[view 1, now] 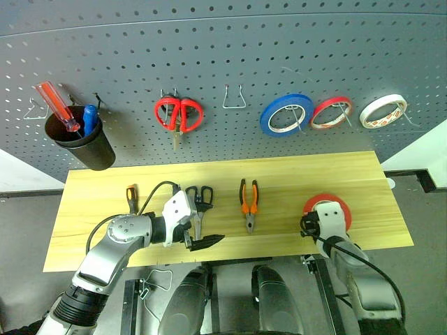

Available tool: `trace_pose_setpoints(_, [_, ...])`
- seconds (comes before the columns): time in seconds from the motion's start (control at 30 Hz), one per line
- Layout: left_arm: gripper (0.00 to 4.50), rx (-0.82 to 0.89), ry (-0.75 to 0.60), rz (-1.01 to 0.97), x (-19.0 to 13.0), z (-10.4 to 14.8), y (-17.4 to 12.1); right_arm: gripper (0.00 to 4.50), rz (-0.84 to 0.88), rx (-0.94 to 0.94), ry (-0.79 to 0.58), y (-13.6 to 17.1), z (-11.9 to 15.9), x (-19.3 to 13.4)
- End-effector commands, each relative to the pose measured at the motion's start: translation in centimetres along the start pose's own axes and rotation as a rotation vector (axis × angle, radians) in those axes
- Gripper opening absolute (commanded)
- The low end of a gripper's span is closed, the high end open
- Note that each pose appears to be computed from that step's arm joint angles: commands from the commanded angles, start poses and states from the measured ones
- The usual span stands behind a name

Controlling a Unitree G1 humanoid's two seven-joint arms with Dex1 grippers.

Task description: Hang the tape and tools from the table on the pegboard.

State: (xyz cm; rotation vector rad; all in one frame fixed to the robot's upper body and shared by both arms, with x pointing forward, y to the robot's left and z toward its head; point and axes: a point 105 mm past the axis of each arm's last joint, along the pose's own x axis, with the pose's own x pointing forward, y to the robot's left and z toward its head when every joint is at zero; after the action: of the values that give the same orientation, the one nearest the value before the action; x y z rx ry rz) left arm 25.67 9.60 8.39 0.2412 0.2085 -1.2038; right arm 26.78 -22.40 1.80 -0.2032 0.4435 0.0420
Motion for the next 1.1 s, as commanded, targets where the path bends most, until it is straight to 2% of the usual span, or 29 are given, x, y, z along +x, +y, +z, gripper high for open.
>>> trace_pose_setpoints(0.03, [4.50, 0.015, -0.032, -0.009, -0.1, 0.5, -0.2, 0.68, -0.055, -0.032, -0.129, -1.2, 1.9, -1.9])
trace_pose_setpoints(0.1, [4.50, 0.016, -0.034, -0.007, -0.1, 0.6, -0.1, 0.68, -0.085, -0.022, -0.175, -1.7, 2.4, -2.6])
trace_pose_setpoints(0.23, [4.50, 0.032, -0.065, 0.019, -0.2, 1.1, 0.3, 0.68, -0.128, 0.030, -0.354, -2.3, 4.7, -4.3])
trace_pose_setpoints(0.6, [4.50, 0.048, -0.135, 0.053, -1.1, 2.3, 1.0, 0.68, -0.159, 0.120, -0.622, -3.3, 8.2, -7.4])
trace_pose_setpoints(0.73, [4.50, 0.048, -0.153, 0.054, -1.0, 2.5, 1.1, 0.68, -0.117, 0.090, -0.688, -3.0, 9.7, -8.3])
trace_pose_setpoints(0.9, [4.50, 0.037, -0.177, 0.060, -1.1, 2.7, 1.3, 0.68, -0.132, 0.044, -0.786, -3.7, 12.7, -9.6])
trace_pose_setpoints(1.1, [4.50, 0.028, -0.175, 0.057, -1.1, 2.7, 1.4, 0.68, -0.096, 0.004, -0.882, -2.6, 16.3, -10.0])
